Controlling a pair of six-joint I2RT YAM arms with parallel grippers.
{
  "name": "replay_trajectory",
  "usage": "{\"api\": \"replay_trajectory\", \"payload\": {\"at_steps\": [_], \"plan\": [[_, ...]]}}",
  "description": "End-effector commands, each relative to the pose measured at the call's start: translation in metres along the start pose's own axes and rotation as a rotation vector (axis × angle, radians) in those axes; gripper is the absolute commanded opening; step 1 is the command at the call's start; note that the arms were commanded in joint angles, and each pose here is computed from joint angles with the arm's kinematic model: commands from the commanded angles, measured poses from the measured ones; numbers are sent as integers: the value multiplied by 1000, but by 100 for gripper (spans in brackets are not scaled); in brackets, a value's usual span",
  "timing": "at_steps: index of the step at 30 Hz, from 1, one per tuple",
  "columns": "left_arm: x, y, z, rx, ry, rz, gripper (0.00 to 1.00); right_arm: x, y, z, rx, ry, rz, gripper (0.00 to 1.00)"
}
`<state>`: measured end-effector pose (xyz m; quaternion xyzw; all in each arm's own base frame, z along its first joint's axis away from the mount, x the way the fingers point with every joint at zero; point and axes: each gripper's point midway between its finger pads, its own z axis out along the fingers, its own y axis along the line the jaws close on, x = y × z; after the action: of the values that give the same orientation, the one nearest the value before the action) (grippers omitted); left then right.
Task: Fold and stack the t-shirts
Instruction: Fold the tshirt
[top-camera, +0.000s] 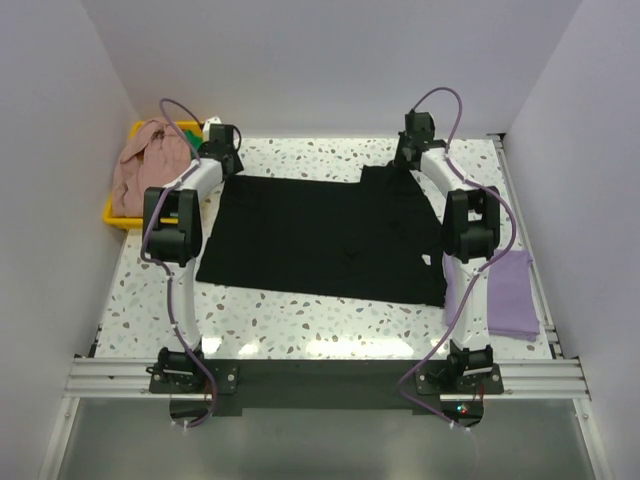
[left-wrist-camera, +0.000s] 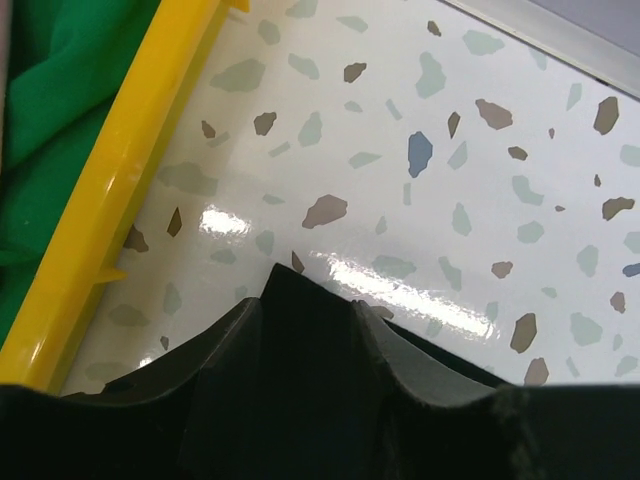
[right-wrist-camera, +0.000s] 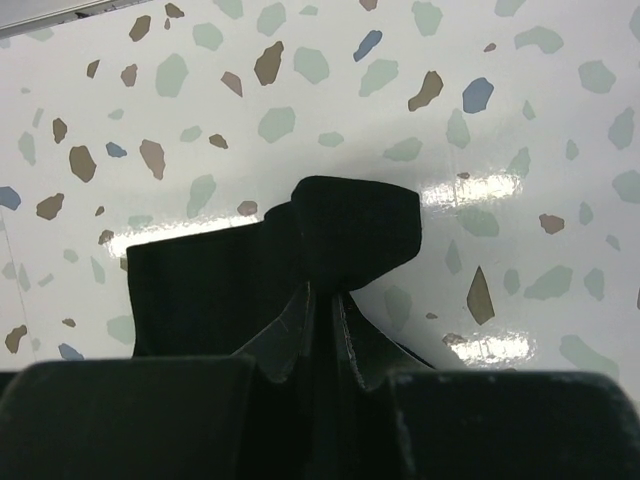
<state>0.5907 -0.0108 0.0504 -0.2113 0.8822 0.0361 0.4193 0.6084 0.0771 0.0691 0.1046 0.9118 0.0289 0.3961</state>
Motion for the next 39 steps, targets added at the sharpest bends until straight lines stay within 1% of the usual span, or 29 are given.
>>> {"api": "replay_trajectory", "payload": {"at_steps": [1, 2, 4, 13, 20, 24, 25, 27, 28, 30, 31, 39], "plan": [[-37, -11, -4, 39, -73, -54, 45, -38, 10, -24, -46, -97, 28, 0], [-41, -13, -3, 38, -76, -58, 45, -38, 10, -24, -46, -97, 28, 0], [-31, -11, 5, 25, -48, -55, 42, -36, 9, -24, -44, -96, 28, 0], [2, -1, 25, -26, 23, -56, 41, -30, 9, -21, -47, -80, 26, 0], [8, 3, 29, -45, 31, -53, 40, -23, 8, -17, -46, -65, 30, 0], [12, 2, 30, -39, 40, -51, 31, -18, 7, -15, -45, -53, 34, 0], [12, 1, 30, -32, 40, -48, 26, -19, 7, -17, -47, -54, 38, 0], [11, 0, 29, -29, 40, -47, 20, -20, 6, -17, -50, -53, 47, 0], [10, -1, 29, -23, 38, -47, 13, -21, 5, -18, -55, -54, 53, 0], [6, -2, 27, -19, 29, -47, 3, -24, 6, -20, -61, -60, 60, 0], [3, -3, 25, -16, 24, -47, 1, -26, 6, -22, -64, -64, 63, 0], [-30, -10, 8, 14, -52, -58, 0, -51, 6, -37, -109, -113, 106, 0]]}}
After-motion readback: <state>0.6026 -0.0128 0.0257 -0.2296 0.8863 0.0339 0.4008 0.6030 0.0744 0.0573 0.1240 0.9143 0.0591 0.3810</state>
